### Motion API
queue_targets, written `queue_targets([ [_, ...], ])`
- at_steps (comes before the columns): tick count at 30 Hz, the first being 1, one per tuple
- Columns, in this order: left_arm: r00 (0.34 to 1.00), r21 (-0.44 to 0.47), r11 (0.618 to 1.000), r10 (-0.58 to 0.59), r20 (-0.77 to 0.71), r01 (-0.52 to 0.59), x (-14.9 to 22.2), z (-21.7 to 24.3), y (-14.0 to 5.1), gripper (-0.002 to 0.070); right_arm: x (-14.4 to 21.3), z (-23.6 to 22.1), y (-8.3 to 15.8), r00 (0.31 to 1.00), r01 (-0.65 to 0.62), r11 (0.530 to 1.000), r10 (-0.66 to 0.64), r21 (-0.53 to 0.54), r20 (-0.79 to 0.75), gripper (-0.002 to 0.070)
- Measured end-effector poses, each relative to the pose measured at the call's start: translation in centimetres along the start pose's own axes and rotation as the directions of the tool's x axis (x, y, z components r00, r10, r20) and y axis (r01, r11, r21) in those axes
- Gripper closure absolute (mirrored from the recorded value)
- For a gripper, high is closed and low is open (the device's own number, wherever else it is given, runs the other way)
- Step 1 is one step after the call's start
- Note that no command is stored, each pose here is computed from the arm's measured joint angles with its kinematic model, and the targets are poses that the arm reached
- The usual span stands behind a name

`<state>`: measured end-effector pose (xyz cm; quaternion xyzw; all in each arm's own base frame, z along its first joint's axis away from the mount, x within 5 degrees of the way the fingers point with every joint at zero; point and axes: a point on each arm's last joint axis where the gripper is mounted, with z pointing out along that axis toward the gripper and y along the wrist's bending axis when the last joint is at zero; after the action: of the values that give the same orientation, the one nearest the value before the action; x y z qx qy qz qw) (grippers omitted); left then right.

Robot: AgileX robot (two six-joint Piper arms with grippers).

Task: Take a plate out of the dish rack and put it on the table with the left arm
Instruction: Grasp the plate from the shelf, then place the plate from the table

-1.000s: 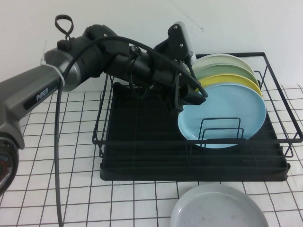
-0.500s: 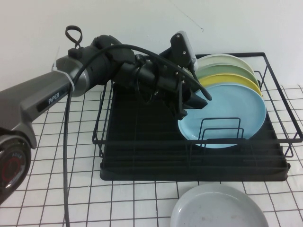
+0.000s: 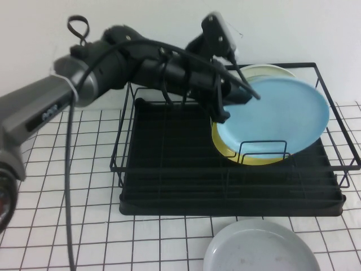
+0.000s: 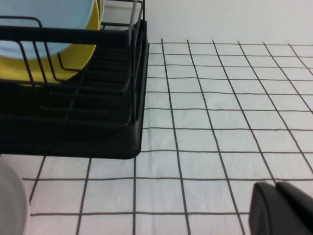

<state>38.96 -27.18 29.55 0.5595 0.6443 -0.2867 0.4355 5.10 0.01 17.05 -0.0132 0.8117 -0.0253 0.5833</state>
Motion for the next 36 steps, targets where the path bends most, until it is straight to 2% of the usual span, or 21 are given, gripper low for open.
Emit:
queue_targets([
  [6,0.997,-0.048,0.999,0.014,0.071,-0.011,-3.8,-3.4,-0.9,0.0566,0.0,0.0,0.0,1.0,0.0,1.0,0.0,0.0,0.0,0.0678],
  [8,0.997,-0.031,1.0,-0.001,0.076,0.003,-4.8,-4.5,-1.6,0.0602,0.0,0.0,0.0,1.0,0.0,1.0,0.0,0.0,0.0,0.0678],
  [11,0.996,-0.015,0.999,-0.03,0.08,0.031,-6.5,-6.6,-2.8,0.0603,0.0,0.0,0.0,1.0,0.0,1.0,0.0,0.0,0.0,0.0678],
  [17,0.983,0.004,0.985,-0.169,0.077,0.17,-9.4,-10.9,-5.3,0.0603,0.0,0.0,0.0,1.0,0.0,1.0,0.0,0.0,0.0,0.0678],
  [21,0.955,0.047,0.954,-0.296,-0.036,0.297,-10.0,-12.4,-7.6,0.0603,0.0,0.0,0.0,1.0,0.0,1.0,0.0,0.0,0.0,0.0678],
  [26,0.882,0.12,0.901,-0.37,-0.291,0.417,-8.5,-10.8,-11.5,0.0603,0.0,0.0,0.0,1.0,0.0,1.0,0.0,0.0,0.0,0.0678],
  [29,0.821,0.143,0.863,-0.391,-0.417,0.484,-5.5,-8.3,-13.7,0.0603,0.0,0.0,0.0,1.0,0.0,1.0,0.0,0.0,0.0,0.0678],
  [32,0.762,0.113,0.836,-0.423,-0.49,0.537,-2.2,-6.2,-14.9,0.0603,0.0,0.0,0.0,1.0,0.0,1.0,0.0,0.0,0.0,0.0678],
  [36,0.724,0.032,0.822,-0.481,-0.495,0.568,1.2,-4.3,-15.3,0.0603,0.0,0.0,0.0,1.0,0.0,1.0,0.0,0.0,0.0,0.0678],
])
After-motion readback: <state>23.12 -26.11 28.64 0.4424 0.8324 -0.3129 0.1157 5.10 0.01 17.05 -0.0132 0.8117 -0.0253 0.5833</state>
